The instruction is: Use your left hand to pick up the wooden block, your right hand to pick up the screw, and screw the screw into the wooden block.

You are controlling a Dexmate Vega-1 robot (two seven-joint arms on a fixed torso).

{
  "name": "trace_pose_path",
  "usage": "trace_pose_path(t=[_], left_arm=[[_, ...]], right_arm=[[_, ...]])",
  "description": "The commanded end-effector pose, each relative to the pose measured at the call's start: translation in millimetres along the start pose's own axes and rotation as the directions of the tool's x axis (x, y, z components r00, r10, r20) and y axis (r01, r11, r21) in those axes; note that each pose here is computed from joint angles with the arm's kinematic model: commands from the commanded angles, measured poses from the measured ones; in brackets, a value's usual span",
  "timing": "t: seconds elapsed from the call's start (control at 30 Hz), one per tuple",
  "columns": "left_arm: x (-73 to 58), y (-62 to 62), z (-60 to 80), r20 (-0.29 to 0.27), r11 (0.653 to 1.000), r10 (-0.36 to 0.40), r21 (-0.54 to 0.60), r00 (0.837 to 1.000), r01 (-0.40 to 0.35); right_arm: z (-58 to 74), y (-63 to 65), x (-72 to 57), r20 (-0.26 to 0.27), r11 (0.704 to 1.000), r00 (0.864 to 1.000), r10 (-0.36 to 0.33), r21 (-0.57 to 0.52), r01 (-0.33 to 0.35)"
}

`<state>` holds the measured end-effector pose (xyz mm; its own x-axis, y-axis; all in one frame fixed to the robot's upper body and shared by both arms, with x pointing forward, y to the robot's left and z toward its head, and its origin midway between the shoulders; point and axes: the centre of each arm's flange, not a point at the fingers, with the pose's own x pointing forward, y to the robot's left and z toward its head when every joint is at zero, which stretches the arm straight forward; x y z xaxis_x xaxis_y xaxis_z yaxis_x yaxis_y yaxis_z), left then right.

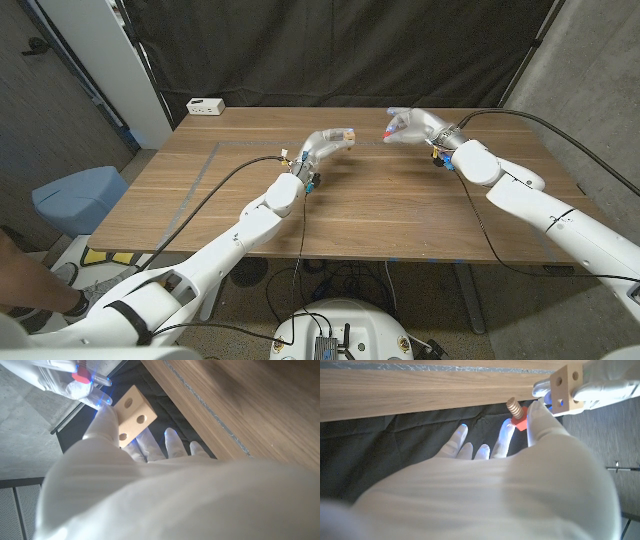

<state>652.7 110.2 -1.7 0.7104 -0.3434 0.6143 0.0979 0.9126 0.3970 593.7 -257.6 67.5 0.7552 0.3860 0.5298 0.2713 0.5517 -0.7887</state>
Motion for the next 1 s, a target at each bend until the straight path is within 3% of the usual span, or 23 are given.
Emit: trace_pose_path(t=[0.03, 0.5, 1.0], left_arm=[[4.0, -11.0, 4.0, 0.020, 1.000, -0.002, -0.013, 1.000, 0.002], [8.7, -21.6, 2.7, 0.017, 0.999, -0.009, -0.041, 1.000, 0.009], [17.7, -36.6, 4.0, 0.020, 0.998, -0.017, -0.062, 1.000, 0.018]], right_arm=[[-1.8, -3.6, -8.1, -0.004, 0.987, 0.997, -0.082, 0.136, 0.081], [-4.7, 1.3, -10.6, -0.004, 0.950, 0.985, -0.170, 0.267, 0.165], [-7.6, 10.9, -12.9, -0.010, 0.876, 0.964, -0.264, 0.416, 0.244]])
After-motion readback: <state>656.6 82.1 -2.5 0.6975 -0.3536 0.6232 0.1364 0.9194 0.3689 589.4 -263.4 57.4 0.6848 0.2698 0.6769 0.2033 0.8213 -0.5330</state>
